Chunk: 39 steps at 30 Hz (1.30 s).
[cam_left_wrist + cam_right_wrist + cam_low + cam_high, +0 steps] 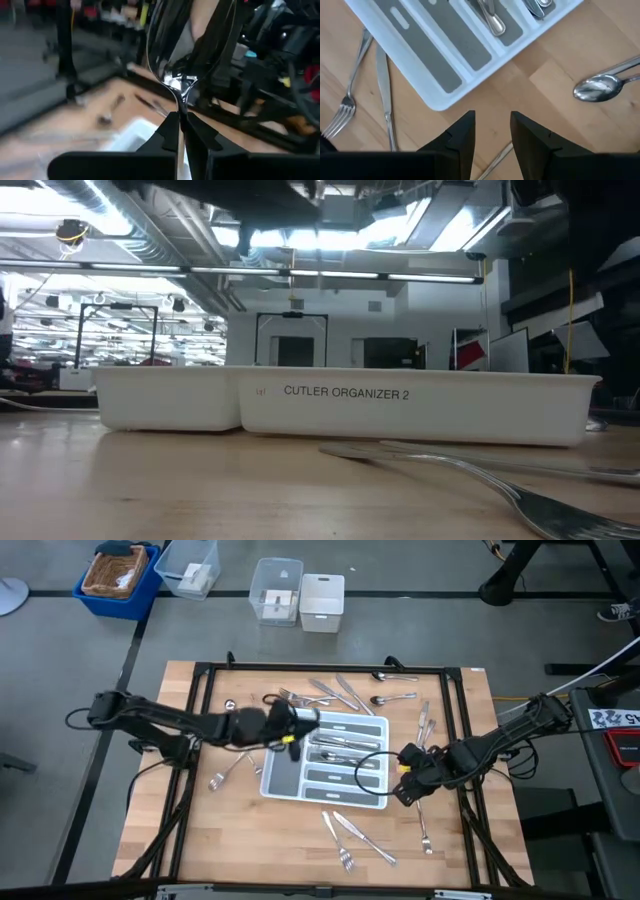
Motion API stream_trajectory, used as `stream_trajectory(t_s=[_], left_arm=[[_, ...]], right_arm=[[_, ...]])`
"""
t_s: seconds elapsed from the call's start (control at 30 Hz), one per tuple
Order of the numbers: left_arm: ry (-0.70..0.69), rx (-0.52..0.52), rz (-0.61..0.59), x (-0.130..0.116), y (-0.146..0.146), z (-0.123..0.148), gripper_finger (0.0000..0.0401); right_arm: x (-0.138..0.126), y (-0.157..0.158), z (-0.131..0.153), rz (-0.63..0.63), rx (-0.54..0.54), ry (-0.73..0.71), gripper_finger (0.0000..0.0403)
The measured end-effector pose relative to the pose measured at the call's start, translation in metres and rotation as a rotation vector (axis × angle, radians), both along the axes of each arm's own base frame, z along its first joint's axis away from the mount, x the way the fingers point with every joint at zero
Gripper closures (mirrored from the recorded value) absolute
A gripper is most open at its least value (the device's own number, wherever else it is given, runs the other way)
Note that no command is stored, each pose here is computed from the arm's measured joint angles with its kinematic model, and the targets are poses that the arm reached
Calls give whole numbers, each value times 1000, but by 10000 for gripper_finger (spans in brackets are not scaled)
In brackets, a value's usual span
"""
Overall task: Sort silverware
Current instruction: Put the spoon into the organizer tray
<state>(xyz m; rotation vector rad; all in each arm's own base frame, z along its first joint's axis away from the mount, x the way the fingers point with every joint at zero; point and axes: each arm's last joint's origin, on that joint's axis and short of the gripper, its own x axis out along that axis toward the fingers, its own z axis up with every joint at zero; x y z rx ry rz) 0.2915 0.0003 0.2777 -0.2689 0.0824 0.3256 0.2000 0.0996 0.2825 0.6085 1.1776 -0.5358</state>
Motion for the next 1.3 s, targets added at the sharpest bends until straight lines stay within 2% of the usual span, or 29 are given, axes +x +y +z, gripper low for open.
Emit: stream_trajectory(t_s=[0.1, 0.23, 0.53, 0.7, 0.87, 1.07, 1.3], left_arm=[[27, 85, -55, 10, 13, -9, 394], [121, 122, -160, 22, 16, -33, 396], [271, 238, -269, 40, 9, -75, 392], [339, 313, -344, 46, 0, -94, 392], [372, 368, -377, 52, -4, -109, 384], [361, 375, -378, 56, -4, -116, 383], [346, 440, -385, 58, -4, -114, 382]], right_arm=[[-1, 0, 0, 4, 6, 10, 276], [-4, 0, -1, -34, 39, 51, 276], [-23, -10, -3, -395, -3, 209, 276], [-28, -13, -3, -482, -27, 242, 276], [-27, -12, -3, -487, -21, 235, 276], [-24, -12, -3, -492, -22, 186, 276], [-22, -14, -2, -630, -55, 103, 276]])
